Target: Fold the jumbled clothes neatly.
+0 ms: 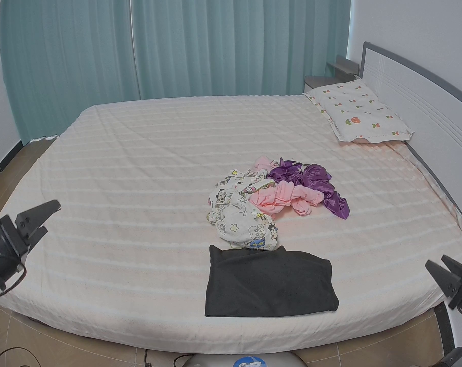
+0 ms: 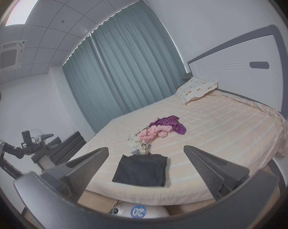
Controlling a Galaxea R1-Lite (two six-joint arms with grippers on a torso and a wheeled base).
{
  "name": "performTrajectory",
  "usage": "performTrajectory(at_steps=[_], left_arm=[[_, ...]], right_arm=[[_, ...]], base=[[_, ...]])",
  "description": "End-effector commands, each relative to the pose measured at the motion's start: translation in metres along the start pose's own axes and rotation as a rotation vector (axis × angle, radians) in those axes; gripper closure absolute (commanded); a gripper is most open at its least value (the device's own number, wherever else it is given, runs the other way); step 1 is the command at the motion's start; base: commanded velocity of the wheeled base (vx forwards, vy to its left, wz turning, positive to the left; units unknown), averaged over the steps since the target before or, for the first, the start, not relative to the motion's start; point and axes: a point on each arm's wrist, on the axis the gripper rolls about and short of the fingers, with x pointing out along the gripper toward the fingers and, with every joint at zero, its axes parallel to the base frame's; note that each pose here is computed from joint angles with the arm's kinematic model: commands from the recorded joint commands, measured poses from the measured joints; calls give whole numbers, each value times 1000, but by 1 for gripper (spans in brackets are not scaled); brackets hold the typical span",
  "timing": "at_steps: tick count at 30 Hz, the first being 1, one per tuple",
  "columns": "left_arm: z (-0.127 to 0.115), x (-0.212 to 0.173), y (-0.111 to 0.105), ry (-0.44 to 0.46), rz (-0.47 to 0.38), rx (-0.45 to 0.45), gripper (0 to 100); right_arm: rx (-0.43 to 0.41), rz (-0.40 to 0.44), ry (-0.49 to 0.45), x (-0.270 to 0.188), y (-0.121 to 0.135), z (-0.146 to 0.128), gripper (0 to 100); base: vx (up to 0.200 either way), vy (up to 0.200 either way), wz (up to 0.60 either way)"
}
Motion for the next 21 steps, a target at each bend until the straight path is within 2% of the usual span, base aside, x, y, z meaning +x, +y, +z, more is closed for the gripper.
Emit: performTrajectory(at_steps=[1, 4, 5, 8, 10, 11, 14, 17, 19, 21], left_arm=[[-66, -74, 16, -145, -106, 204, 0], [-78, -87, 20, -154, -112, 280, 0], [-78, -87, 20, -154, -112, 280, 0], [-101, -102, 33, -123, -153, 388, 0], [-112, -106, 39, -143, -140, 459, 0], [-115, -105, 42, -142, -105, 487, 0], [-116, -104, 43, -161, -85, 536, 0], [-114, -103, 47, -224, 58, 596, 0], [-114, -103, 48, -237, 126, 677, 0], [-114, -103, 49, -239, 162, 715, 0]], right_arm=[[-155, 69, -126, -61, 0, -44, 0], [-178, 13, -146, -62, -1, -50, 0], [-178, 13, -146, -62, -1, -50, 0], [-220, 5, -178, -64, -3, -58, 0], [-262, -13, -190, -63, -3, -58, 0], [-279, -30, -199, -64, -3, -58, 0], [-311, -69, -208, -64, -4, -57, 0], [-339, -121, -216, -63, -5, -57, 0], [-413, -180, -222, -63, -7, -57, 0], [-471, -230, -226, -63, -8, -57, 0]], base=[[0, 0, 0], [0, 0, 0], [0, 0, 0], [0, 0, 0], [0, 0, 0], [0, 0, 0], [0, 0, 0], [0, 0, 0], [0, 0, 0], [0, 0, 0]])
